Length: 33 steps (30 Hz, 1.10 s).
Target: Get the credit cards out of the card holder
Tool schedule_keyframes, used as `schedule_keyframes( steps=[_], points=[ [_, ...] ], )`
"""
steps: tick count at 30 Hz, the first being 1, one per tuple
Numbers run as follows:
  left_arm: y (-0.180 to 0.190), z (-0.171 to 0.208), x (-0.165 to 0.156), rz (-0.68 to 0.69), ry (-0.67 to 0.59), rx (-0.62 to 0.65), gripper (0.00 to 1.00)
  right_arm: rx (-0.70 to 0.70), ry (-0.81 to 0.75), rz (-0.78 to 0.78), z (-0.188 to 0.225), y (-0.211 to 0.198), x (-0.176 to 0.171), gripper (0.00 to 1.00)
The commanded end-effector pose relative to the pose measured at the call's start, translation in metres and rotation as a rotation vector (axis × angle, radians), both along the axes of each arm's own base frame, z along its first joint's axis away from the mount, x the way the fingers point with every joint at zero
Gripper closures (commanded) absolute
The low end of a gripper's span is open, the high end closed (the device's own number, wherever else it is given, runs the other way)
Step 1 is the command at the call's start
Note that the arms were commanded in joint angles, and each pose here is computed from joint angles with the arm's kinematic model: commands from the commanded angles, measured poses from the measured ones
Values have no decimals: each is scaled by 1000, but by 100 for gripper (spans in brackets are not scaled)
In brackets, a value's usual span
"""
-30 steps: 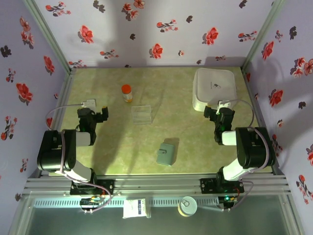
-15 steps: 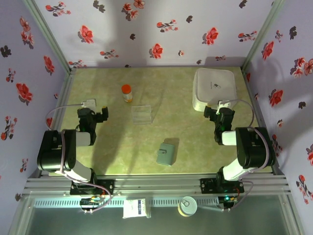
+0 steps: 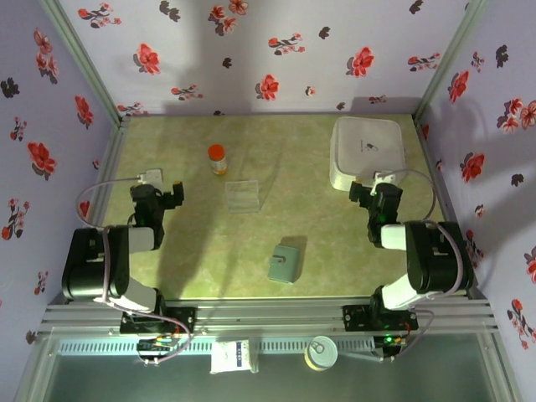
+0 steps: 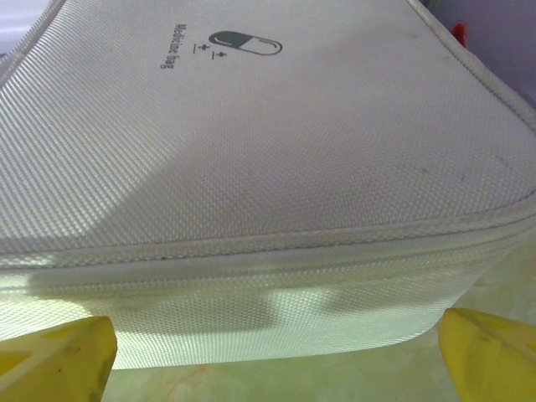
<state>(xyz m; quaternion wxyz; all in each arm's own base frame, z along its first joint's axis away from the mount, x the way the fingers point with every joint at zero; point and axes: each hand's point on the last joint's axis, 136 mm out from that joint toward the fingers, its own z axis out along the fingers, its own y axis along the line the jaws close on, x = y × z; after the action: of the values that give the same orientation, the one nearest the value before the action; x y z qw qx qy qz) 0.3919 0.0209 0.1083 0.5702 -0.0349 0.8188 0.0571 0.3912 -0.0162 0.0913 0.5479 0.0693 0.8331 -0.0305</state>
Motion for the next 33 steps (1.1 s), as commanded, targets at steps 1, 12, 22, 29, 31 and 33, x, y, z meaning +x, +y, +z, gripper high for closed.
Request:
schedule_keyframes(
  steps=[1, 12, 22, 29, 31, 33],
  points=[
    [15, 23, -9, 111, -22, -4, 0, 1, -19, 3, 26, 1, 4, 1],
    [1, 55, -23, 162, 127, -263, 0, 144, 137, 36, 67, 29, -16, 1],
    [-57, 50, -41, 67, 381, -552, 0, 322, 431, 208, 72, 113, -47, 14],
    [-106, 39, -61, -45, 528, -524, 0, 326, 649, 265, 47, 171, -89, 27],
    [-119, 33, -67, -71, 565, -519, 1, 318, 679, 268, 41, 183, -101, 27],
    [-137, 29, -71, -122, 598, -524, 2, 308, 700, 263, 37, 192, -112, 26]
  ],
)
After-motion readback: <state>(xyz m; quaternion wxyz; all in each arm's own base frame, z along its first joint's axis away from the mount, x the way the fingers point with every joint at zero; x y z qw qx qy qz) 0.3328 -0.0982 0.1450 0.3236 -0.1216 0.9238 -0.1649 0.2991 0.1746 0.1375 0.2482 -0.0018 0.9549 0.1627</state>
